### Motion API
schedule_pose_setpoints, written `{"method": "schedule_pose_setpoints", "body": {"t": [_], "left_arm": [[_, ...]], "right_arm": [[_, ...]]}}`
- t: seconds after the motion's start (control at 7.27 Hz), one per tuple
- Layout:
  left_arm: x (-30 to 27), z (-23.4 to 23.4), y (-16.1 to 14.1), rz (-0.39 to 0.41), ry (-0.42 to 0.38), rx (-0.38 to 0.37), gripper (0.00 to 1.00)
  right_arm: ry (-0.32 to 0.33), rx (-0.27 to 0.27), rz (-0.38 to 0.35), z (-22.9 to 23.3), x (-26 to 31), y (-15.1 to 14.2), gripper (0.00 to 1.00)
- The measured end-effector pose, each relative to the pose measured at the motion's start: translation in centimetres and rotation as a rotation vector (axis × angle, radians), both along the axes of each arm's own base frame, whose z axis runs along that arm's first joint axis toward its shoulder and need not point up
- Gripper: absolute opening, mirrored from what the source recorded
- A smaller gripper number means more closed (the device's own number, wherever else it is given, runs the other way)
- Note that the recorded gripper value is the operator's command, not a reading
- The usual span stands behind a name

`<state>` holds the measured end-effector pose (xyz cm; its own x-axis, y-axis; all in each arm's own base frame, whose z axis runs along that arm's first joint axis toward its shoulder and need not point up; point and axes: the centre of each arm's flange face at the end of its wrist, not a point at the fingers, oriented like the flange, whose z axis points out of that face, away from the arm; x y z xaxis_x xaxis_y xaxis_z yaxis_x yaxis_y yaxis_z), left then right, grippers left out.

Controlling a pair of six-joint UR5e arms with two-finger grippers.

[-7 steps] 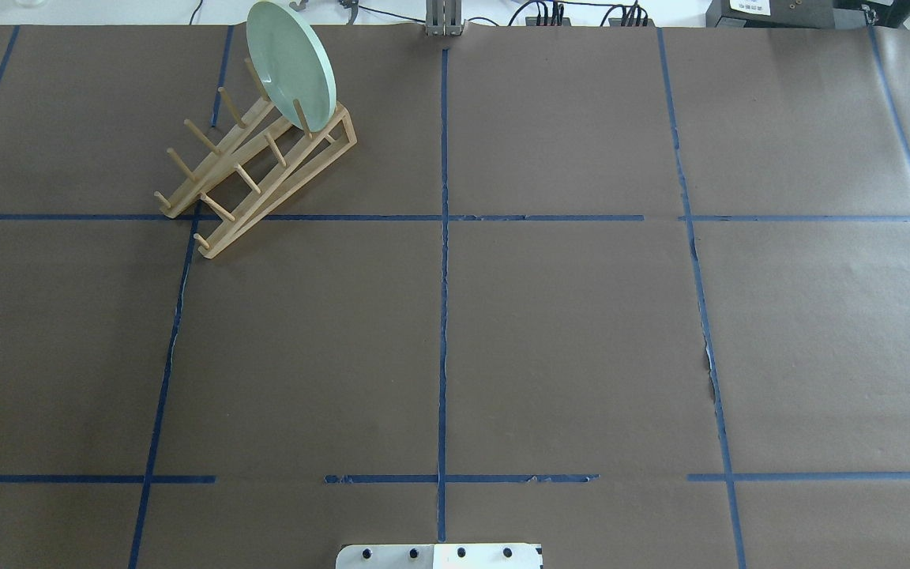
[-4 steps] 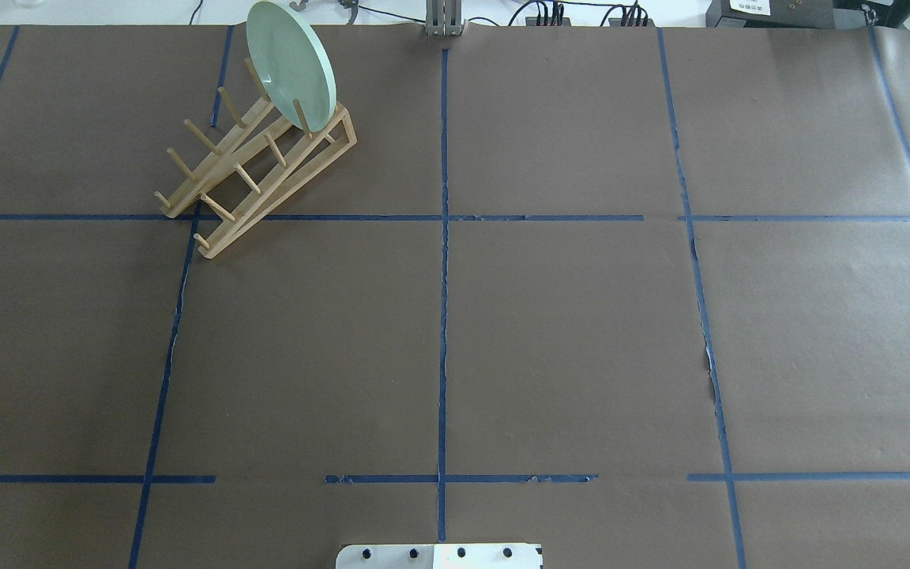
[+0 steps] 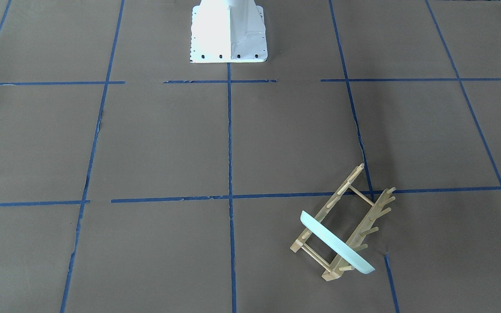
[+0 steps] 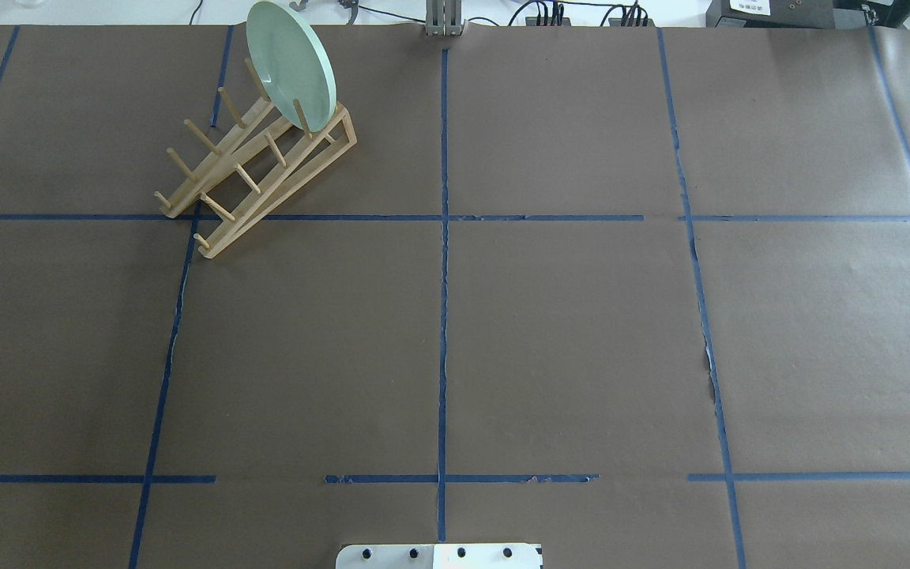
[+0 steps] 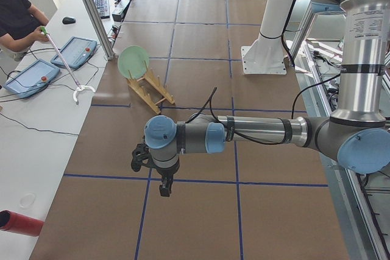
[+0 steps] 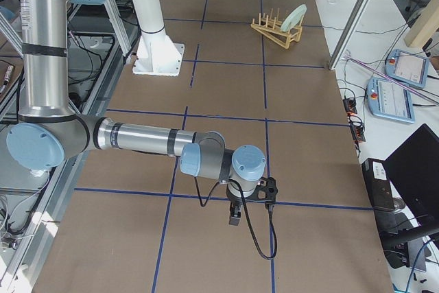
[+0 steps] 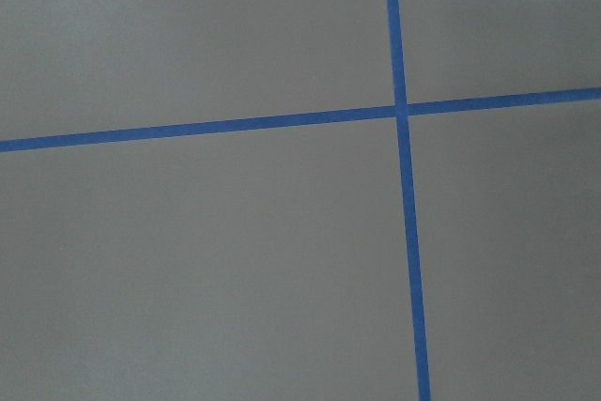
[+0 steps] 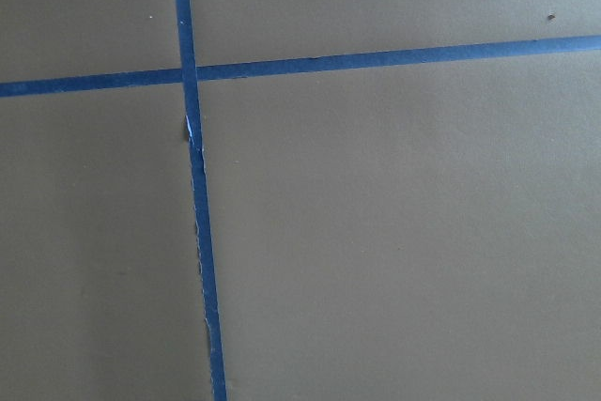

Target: Place plate on rack

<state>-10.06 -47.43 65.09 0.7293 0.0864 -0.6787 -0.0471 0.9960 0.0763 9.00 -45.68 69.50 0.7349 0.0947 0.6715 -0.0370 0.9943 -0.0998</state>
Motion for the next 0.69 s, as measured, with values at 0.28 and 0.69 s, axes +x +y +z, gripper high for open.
{"method": "schedule_pose_setpoints", "body": {"t": [0.28, 0.69], "left_arm": [[0.02, 0.00, 0.00, 0.000, 0.000, 0.000, 1.00], [0.05, 0.17, 0.00, 0.001, 0.000, -0.004, 1.00]], "right_arm": [[0.000, 0.000, 0.000, -0.02, 0.00, -0.01, 1.00], [0.000, 0.001, 0.000, -0.02, 0.00, 0.00, 1.00]]}}
